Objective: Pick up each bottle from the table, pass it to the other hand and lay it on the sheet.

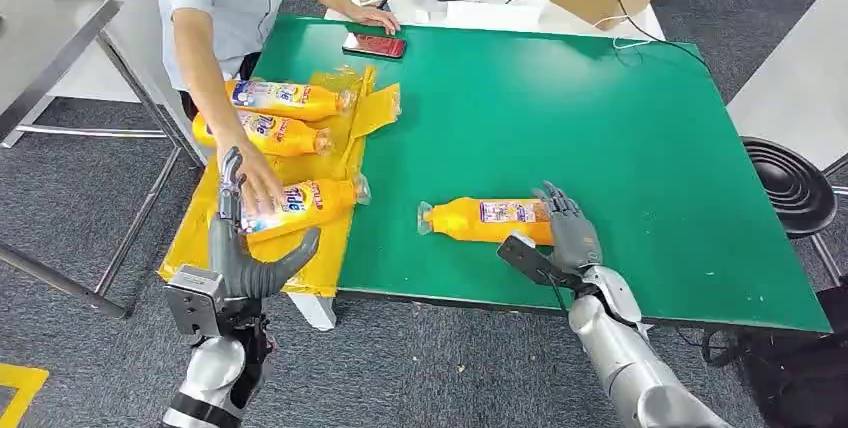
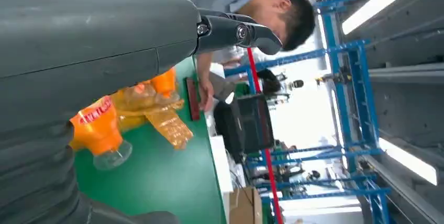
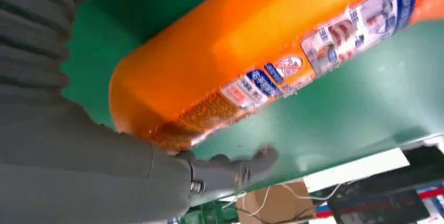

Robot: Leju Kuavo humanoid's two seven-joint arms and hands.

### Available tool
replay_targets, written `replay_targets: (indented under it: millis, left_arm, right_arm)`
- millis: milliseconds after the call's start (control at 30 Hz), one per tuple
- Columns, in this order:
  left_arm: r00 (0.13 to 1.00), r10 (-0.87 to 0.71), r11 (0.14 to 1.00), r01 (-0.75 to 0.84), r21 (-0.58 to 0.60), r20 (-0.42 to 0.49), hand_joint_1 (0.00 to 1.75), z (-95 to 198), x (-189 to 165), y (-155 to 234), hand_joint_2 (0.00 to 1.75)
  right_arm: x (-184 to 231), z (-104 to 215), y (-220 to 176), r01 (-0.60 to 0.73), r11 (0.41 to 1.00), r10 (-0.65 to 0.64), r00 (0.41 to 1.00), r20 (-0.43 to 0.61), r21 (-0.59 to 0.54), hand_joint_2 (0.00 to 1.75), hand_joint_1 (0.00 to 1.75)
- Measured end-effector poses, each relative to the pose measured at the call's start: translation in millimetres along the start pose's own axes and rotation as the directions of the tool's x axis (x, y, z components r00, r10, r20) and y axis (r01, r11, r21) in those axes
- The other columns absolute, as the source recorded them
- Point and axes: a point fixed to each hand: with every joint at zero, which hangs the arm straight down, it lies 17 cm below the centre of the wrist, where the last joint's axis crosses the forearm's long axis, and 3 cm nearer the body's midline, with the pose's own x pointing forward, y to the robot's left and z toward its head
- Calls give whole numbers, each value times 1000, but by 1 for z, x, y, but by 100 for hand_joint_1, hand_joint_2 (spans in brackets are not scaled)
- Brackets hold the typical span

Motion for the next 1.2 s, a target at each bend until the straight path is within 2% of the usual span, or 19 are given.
replay_targets:
  millis: [233, 600, 833, 1000, 1200]
  left_arm:
    - [999, 40, 999, -40, -21, -1, 0, -1, 3, -8, 175]
    - [998, 56, 998, -56, -31, 4, 0, -3, 5, -13, 175]
    - [998, 64, 997, -64, -38, -9, 0, -5, 4, -15, 175]
    - [996, 84, 995, -84, -60, -1, 0, -12, 6, -21, 175]
    - [994, 111, 992, -110, -58, 13, 0, -25, 9, -26, 175]
  right_arm:
    - [1, 0, 6, 7, 1000, -7, 1000, -1, 18, 175, 0]
    - [-13, 1, 1, -66, 998, 66, 996, -60, -4, 175, 0]
    - [-36, -5, -10, -288, 957, 288, 941, -175, 27, 175, 0]
    - [-40, -8, -9, -376, 924, 383, 912, -146, 73, 175, 0]
    - [-41, -12, -2, -492, 858, 508, 857, -90, 149, 175, 0]
